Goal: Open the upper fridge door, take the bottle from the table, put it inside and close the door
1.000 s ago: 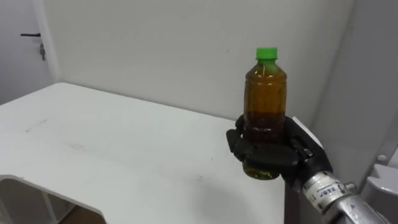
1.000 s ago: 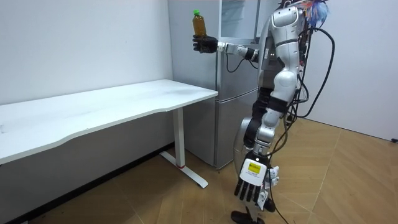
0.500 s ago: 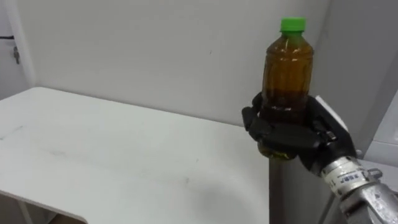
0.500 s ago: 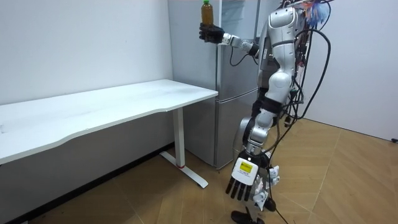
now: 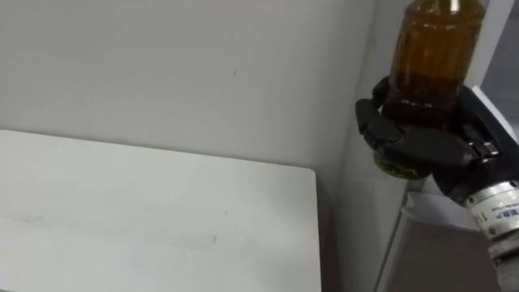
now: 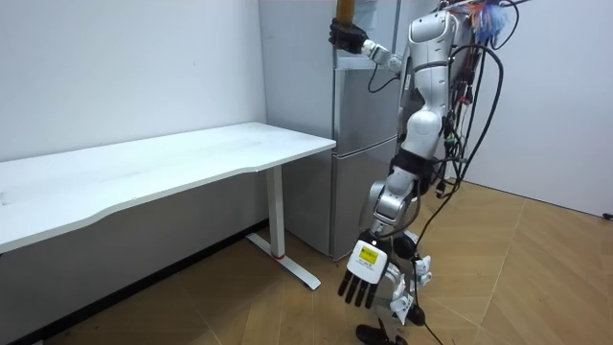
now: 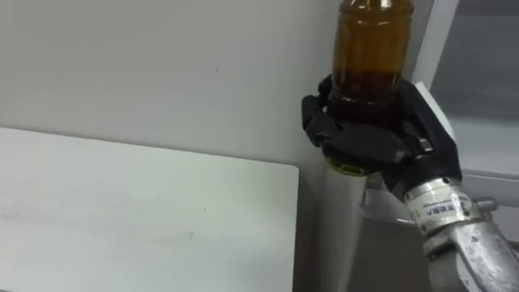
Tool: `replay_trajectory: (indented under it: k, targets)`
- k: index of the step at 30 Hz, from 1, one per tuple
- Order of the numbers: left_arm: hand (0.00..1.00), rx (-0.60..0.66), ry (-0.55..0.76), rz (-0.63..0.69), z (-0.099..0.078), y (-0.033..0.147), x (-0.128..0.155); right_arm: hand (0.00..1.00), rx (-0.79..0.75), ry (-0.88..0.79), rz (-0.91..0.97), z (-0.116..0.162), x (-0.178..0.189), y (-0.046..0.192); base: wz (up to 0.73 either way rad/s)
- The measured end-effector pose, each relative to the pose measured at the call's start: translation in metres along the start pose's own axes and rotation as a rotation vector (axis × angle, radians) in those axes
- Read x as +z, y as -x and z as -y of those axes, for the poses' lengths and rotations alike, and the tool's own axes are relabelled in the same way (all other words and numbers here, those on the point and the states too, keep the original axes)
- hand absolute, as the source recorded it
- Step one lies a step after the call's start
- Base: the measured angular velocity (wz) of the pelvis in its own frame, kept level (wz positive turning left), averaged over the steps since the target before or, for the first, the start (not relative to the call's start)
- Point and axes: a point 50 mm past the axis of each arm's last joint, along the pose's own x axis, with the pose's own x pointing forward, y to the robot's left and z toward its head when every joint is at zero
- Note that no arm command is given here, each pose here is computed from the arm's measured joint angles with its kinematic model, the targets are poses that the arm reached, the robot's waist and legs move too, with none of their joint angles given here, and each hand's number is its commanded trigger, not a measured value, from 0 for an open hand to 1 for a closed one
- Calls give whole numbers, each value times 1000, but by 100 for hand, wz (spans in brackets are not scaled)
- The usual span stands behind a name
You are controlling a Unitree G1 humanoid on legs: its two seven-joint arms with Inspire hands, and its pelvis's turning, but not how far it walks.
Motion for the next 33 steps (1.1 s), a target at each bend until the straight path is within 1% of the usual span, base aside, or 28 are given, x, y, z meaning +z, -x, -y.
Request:
replay_trajectory:
  k: [3,5,9,11,14,19,26,33]
  targets:
    - [0,15,17,-1,-2,0,-1,100,-88,10,-20,18,-3,11,-17]
    - [0,23,27,-9,-4,1,-4,100,-175,34,-30,33,-3,19,-18]
    - [0,25,33,-20,-4,1,-8,100,-268,58,-30,46,-2,25,-17]
    - [0,31,51,-17,-6,1,-8,100,-324,69,-12,56,4,28,-8]
    - [0,30,51,-19,-6,1,-9,100,-378,75,8,64,9,30,-12]
    - [0,27,51,-17,-6,1,-9,100,-405,83,13,67,10,32,-7]
    - [0,21,51,-26,-5,2,-11,100,-397,96,-59,71,-2,46,0]
    - [0,20,53,-18,-5,1,-8,100,-425,91,-108,77,-12,49,0]
